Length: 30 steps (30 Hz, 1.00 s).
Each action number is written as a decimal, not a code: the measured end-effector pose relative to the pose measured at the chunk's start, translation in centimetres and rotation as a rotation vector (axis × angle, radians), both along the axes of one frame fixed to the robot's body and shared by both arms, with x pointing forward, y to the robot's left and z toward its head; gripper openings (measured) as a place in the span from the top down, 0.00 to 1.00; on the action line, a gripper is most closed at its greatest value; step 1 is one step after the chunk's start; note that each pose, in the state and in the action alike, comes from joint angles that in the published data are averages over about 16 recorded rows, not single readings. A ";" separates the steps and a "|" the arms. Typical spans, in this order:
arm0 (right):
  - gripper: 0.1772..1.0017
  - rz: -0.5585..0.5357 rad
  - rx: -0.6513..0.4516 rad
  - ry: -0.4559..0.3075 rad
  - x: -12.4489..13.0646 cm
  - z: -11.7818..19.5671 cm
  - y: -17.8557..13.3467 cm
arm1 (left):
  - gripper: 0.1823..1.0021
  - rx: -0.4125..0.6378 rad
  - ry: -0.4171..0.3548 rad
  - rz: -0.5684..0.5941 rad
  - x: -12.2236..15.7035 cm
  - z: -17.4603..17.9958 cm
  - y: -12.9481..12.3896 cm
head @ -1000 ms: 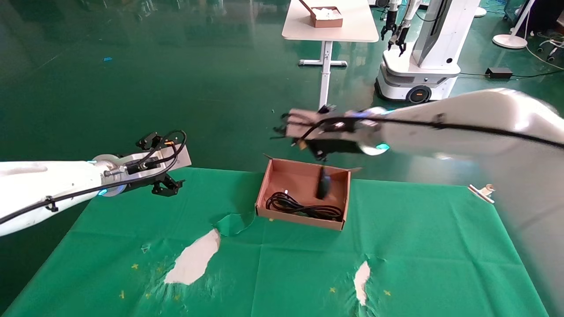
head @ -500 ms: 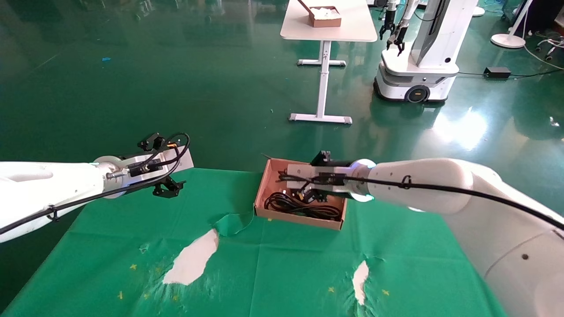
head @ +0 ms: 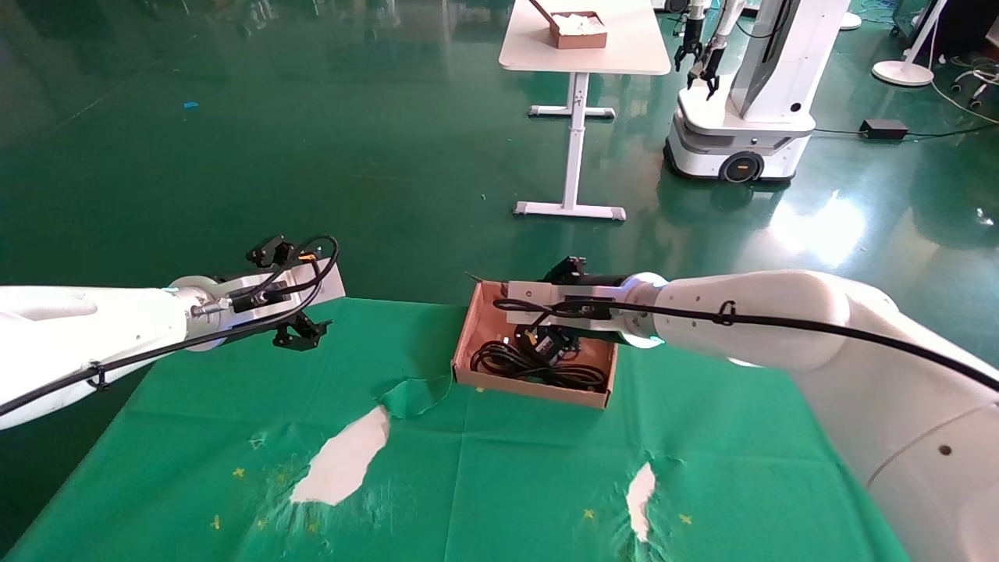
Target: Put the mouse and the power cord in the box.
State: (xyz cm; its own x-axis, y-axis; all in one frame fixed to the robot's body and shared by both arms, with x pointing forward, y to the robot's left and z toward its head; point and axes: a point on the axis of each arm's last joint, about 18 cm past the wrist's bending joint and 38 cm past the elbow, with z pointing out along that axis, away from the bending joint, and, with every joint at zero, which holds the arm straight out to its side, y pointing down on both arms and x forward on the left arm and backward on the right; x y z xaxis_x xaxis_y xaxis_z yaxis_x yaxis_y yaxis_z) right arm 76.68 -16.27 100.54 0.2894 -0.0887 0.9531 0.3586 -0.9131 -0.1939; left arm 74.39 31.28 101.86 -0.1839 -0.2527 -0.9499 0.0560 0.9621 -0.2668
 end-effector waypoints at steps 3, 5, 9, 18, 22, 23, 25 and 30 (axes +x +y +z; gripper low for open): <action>0.78 0.003 0.005 0.002 -0.1 0.0 0.0 | 0.00 0.000 0.000 0.000 0.0 0.0 0.0; 0.75 0.007 0.016 0.009 -0.2 0.0 -0.1 | 0.00 -0.001 0.000 0.000 0.0 0.0 0.0; 0.65 0.020 0.054 0.035 -0.5 -0.5 -0.5 | 0.00 -0.001 0.000 0.000 0.0 0.0 0.0; 0.40 0.082 0.218 0.142 -2.3 -2.2 -2.3 | 0.00 -0.001 0.000 0.000 0.0 0.0 0.0; 0.30 0.121 0.304 0.196 -3.5 -2.9 -3.3 | 0.00 -0.001 0.000 0.000 0.0 0.0 0.0; 0.27 0.131 0.324 0.209 -3.8 -3.1 -3.6 | 0.00 -0.001 0.000 0.000 0.0 0.0 0.0; 0.22 0.152 0.364 0.233 -4.5 -3.3 -4.1 | 0.00 -0.001 0.000 0.000 0.0 0.0 0.0; 0.13 0.208 0.457 0.287 -6.5 -3.7 -5.4 | 0.00 -0.001 0.000 0.000 0.0 0.0 0.0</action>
